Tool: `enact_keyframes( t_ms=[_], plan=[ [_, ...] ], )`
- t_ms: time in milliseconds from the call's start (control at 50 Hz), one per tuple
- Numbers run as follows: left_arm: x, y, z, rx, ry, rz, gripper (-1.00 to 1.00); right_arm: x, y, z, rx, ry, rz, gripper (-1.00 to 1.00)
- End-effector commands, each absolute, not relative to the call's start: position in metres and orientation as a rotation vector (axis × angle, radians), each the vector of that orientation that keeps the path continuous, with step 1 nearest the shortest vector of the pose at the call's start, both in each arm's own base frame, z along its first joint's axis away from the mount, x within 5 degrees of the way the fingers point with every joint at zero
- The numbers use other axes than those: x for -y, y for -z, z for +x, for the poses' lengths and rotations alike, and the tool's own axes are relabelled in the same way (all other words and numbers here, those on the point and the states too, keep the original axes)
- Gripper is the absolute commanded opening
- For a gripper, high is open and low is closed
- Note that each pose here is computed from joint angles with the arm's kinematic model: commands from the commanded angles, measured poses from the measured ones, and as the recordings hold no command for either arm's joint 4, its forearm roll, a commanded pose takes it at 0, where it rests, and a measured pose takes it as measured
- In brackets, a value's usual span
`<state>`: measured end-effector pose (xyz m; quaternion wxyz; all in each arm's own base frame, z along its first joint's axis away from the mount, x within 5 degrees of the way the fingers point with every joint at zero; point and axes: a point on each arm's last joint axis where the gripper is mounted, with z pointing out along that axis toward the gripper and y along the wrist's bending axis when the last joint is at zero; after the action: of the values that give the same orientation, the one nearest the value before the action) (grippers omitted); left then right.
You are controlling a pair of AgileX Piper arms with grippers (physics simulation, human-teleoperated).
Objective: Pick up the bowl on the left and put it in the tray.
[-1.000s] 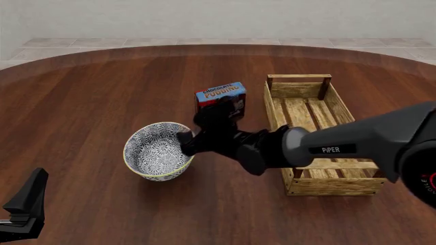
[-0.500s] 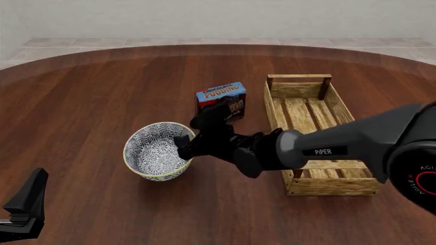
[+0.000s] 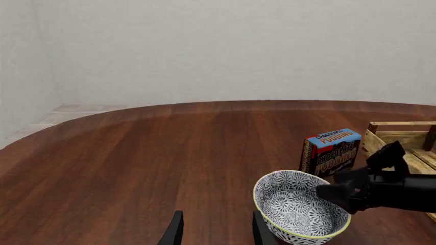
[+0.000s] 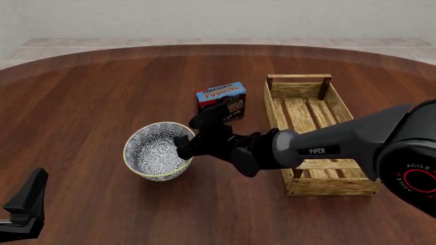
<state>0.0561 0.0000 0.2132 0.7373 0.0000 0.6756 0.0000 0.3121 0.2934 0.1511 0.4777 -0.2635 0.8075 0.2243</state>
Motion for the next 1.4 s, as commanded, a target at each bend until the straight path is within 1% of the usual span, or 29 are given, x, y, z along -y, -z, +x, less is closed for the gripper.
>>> enact_keyframes(
  t_ms=[20,980,1000,1400],
  plan=[
    [0.0,-0.213,0.056,-1.484,0.0,0.0,1.0,-0.295,-0.15,0.312,-1.977,-0.557,-0.635,1.0],
    [0.0,-0.213,0.056,-1.484,0.0,0.0,1.0,-0.299,-0.138,0.318,-1.999,-0.57,-0.608,1.0],
    [0.0,-0.213,0.056,-1.484,0.0,0.0,1.0,-0.3,-0.139,0.316,-1.996,-0.573,-0.61,-1.0],
    [0.0,-0.213,0.056,-1.484,0.0,0.0,1.0,-0.301,-0.135,0.307,-2.005,-0.594,-0.609,-1.0]
  ],
)
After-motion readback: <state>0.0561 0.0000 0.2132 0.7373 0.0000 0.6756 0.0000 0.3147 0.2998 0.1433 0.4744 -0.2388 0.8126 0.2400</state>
